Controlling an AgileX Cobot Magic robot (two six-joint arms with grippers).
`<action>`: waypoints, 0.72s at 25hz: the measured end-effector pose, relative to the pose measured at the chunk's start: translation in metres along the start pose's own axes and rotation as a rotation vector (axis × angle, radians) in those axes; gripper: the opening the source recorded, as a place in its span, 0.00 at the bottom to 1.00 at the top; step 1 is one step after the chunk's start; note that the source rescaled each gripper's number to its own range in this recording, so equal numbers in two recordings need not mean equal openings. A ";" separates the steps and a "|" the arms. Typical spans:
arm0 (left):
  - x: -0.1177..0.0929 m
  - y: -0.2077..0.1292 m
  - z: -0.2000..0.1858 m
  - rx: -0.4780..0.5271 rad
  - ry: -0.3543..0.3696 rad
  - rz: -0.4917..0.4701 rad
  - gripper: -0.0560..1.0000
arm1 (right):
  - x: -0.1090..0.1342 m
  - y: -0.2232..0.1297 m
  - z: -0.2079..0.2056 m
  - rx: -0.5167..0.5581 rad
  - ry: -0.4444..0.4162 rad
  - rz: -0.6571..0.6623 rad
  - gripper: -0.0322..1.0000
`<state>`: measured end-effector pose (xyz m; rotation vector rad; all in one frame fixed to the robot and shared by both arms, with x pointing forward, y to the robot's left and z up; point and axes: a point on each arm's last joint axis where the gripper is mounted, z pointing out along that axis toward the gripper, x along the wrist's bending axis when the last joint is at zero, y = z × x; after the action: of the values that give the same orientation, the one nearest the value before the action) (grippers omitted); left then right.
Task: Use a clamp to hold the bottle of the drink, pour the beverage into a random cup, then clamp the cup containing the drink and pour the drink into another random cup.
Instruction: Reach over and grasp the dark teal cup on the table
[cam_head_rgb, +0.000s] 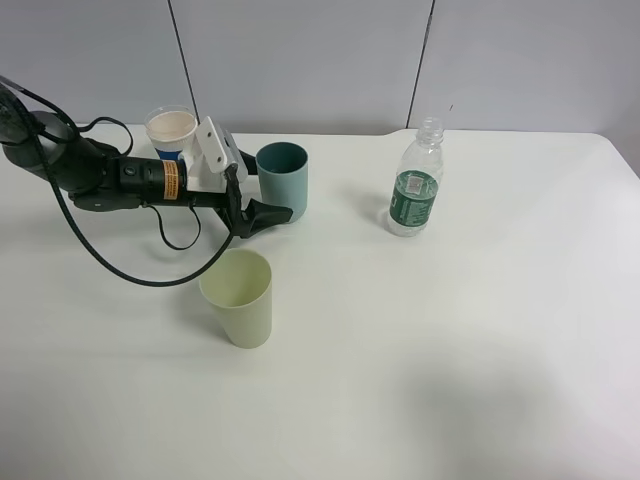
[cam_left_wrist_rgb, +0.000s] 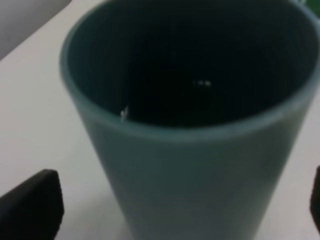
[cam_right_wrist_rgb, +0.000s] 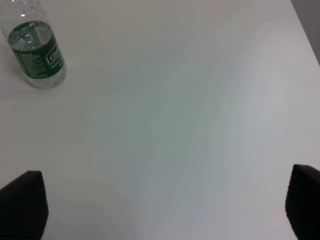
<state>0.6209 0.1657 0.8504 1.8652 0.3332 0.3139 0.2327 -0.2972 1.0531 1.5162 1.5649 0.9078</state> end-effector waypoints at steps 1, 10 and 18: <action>0.001 -0.001 0.002 -0.007 0.001 -0.006 1.00 | 0.000 0.000 0.000 0.000 0.000 0.000 1.00; 0.008 -0.005 0.009 -0.029 -0.002 -0.081 1.00 | 0.000 0.000 0.000 0.000 0.000 0.000 1.00; 0.001 -0.002 0.017 -0.031 -0.028 -0.071 1.00 | 0.000 0.000 0.000 0.000 0.000 0.000 1.00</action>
<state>0.6277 0.1518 0.8430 1.8210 0.3729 0.2432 0.2327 -0.2972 1.0531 1.5162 1.5649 0.9078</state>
